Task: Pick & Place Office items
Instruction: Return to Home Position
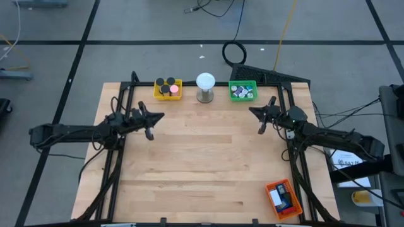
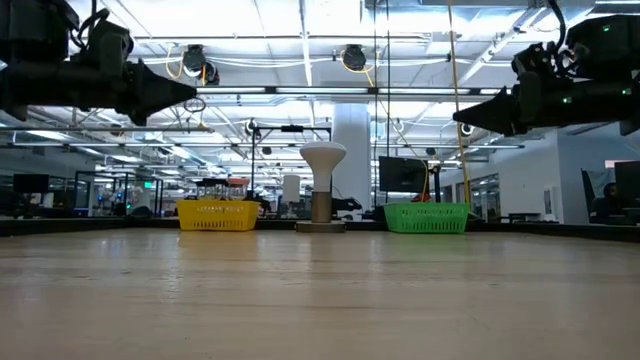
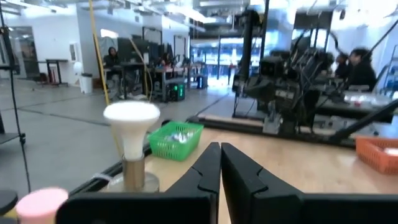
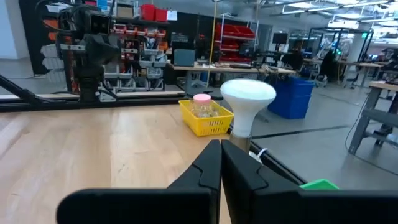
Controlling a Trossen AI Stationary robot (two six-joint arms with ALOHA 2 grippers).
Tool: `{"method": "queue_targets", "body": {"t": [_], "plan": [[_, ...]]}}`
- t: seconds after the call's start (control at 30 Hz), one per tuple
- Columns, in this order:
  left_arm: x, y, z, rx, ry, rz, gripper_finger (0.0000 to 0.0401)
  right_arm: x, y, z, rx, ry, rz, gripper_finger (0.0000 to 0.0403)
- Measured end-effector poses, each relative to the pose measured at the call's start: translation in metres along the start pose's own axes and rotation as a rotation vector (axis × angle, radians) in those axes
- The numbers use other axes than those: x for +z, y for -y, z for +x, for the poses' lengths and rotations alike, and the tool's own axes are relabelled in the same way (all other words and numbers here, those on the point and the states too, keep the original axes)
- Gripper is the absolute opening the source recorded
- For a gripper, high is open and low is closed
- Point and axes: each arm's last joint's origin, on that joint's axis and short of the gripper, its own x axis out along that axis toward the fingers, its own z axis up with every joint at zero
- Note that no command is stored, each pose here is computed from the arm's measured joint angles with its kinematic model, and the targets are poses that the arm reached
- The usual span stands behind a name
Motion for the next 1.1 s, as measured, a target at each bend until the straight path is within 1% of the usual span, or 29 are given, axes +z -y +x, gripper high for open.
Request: {"method": "queue_targets", "body": {"t": [0.13, 0.27, 0.37, 0.53, 0.67, 0.73, 0.9, 1.0, 1.1], "plan": [[-0.004, 0.0, -0.003, 0.008, -0.056, 0.014, 0.0004, 0.004, 0.0, -0.002, 0.004, 0.035, -0.006, 0.0001], [0.0, -0.001, -0.007, 0.007, -0.027, 0.017, 0.001, 0.006, 0.0, -0.006, 0.002, 0.042, -0.006, 0.0], [0.001, -0.001, -0.012, 0.007, -0.034, 0.031, 0.0015, 0.005, -0.001, -0.008, 0.002, 0.025, -0.001, 0.0], [0.002, -0.001, -0.021, 0.003, -0.042, 0.032, 0.0003, 0.001, -0.005, -0.013, 0.015, -0.025, 0.03, 0.0], [0.002, -0.002, -0.03, 0.002, -0.039, 0.031, 0.0012, -0.006, -0.012, -0.02, 0.027, -0.108, 0.024, 0.0], [0.001, -0.002, -0.035, 0.002, -0.045, 0.033, 0.0013, -0.007, -0.016, -0.023, 0.041, -0.125, 0.018, 0.0], [-0.003, -0.004, -0.038, -0.013, -0.103, 0.038, 0.0004, -0.004, -0.023, -0.033, 0.112, -0.082, 0.028, 0.0], [-0.005, -0.007, -0.039, 0.018, -0.117, 0.031, 0.001, 0.002, -0.024, -0.038, 0.127, -0.005, 0.068, 0.0], [-0.005, -0.009, -0.038, 0.017, -0.113, 0.055, 0.001, -0.001, -0.024, -0.039, 0.114, -0.041, 0.109, 0.0]]}}
